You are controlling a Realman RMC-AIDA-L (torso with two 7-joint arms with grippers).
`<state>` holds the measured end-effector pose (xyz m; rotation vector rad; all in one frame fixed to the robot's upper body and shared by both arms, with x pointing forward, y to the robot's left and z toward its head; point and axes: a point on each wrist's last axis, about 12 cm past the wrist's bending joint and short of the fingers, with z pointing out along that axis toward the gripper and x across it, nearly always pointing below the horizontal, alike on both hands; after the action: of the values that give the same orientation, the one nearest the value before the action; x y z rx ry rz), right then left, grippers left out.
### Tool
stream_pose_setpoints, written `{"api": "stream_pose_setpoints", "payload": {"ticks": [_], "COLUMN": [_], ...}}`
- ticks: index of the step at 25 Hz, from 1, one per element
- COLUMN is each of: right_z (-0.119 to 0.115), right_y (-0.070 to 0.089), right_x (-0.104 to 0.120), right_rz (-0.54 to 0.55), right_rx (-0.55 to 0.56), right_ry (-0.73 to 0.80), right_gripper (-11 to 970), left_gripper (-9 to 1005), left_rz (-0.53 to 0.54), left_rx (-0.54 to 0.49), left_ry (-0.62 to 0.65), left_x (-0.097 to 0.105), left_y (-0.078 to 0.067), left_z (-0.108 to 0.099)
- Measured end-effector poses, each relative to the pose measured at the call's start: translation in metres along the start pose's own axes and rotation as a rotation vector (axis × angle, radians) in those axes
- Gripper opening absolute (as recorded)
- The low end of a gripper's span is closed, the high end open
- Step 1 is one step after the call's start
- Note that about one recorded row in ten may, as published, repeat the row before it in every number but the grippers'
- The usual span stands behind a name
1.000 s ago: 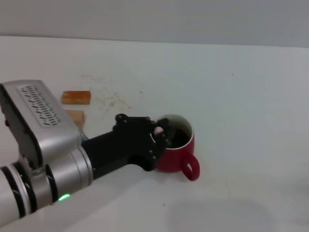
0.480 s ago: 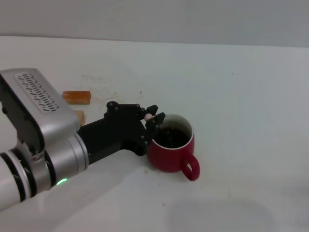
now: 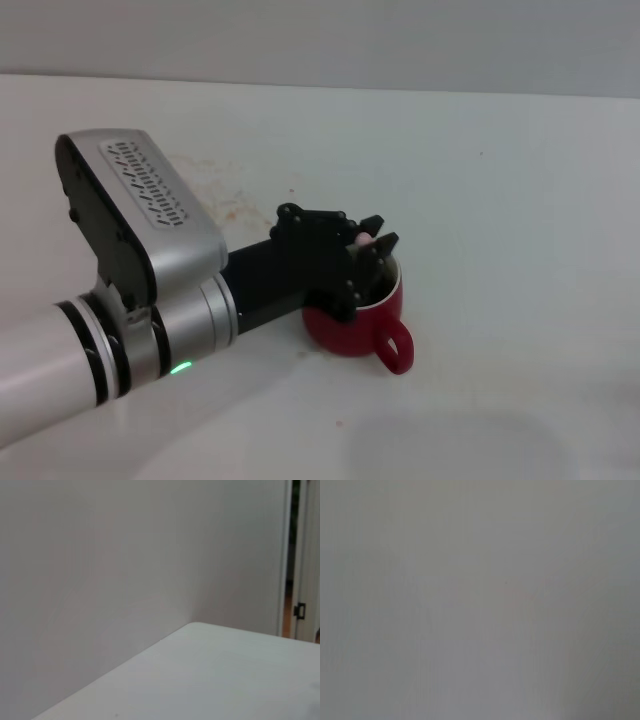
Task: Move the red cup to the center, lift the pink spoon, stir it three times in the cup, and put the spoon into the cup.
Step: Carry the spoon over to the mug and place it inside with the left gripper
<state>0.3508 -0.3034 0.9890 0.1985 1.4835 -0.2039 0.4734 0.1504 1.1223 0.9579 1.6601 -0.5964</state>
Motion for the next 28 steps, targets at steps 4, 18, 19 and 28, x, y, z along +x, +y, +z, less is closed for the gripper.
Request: {"api": "stream_pose_setpoints", "payload": {"ticks": [4, 18, 19, 28], "right_z": [0.0, 0.0, 0.0, -0.001], "right_y": [0.0, 0.002, 0.002, 0.001], "right_x": [0.0, 0.0, 0.0, 0.0], "right_rz": [0.001, 0.003, 0.003, 0.0], "right_rx": [0.001, -0.01, -0.01, -0.008], "right_ry": [0.001, 0.0, 0.0, 0.001], "right_gripper": [0, 0, 0, 0], "left_gripper": [144, 144, 144, 144], "left_rz": [-0.006, 0.05, 0.048, 0.058], "left_rx": [0.006, -0.102, -0.108, -0.119], "left_ry": [0.0, 0.08, 0.081, 0.065], "left_x": [0.0, 0.006, 0.007, 0.005], "left_y": [-0.006, -0.007, -0.005, 0.005], "left_z": [-0.003, -0.024, -0.024, -0.013]}}
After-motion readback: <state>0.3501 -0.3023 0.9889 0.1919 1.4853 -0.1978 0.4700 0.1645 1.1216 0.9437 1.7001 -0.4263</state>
